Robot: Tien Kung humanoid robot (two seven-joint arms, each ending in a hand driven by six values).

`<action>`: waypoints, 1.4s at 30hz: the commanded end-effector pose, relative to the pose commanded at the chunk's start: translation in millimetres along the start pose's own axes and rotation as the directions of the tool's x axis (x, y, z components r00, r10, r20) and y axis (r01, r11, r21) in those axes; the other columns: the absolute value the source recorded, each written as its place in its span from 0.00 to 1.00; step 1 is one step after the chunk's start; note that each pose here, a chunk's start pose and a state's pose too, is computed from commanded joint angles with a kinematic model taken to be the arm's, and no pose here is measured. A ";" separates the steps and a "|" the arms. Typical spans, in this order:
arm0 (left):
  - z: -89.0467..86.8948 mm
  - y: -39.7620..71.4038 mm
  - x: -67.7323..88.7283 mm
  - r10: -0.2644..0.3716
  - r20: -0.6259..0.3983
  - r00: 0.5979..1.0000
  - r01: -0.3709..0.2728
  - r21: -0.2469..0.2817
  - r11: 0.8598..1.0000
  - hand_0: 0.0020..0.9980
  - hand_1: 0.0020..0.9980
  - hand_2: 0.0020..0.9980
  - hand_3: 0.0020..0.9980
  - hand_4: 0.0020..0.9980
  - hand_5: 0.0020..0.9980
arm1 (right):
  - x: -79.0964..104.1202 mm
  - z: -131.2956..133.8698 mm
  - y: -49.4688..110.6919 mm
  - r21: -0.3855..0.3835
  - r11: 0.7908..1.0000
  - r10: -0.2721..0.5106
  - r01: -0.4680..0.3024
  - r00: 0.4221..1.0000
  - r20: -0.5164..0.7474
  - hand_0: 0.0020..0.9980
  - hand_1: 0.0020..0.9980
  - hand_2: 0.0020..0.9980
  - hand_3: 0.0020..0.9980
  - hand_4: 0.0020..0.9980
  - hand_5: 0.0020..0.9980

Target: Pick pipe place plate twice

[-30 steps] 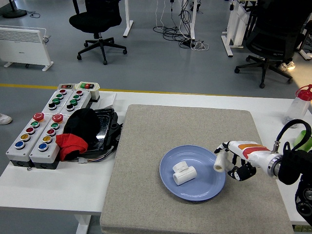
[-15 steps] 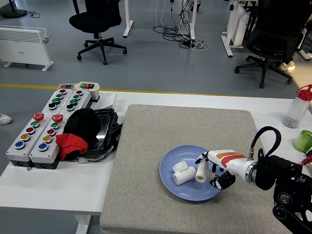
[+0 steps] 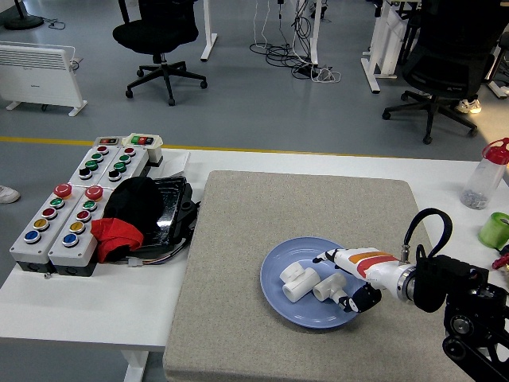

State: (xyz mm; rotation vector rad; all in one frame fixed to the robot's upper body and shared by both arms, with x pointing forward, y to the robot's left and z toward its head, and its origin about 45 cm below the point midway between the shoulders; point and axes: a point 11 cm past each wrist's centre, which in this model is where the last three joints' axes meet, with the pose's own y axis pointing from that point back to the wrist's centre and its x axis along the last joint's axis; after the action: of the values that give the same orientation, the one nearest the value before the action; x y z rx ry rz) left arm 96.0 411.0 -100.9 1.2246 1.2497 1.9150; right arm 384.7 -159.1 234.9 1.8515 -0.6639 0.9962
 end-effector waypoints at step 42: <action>-7.9 -1.8 2.9 0.009 0.016 1.000 -0.009 0.013 1.000 0.72 0.76 0.73 0.68 0.42 1.00 | 98.3 137.0 88.2 -0.340 0.666 0.307 -0.664 -0.170 0.936 0.87 0.83 0.91 0.88 0.62 0.52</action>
State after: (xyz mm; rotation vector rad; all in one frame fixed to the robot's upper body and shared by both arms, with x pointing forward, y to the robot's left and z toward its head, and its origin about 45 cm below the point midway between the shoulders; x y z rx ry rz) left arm 87.6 410.8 -102.6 1.2518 1.2527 1.9022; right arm 418.8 -324.9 322.0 2.4216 -2.4441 -0.1072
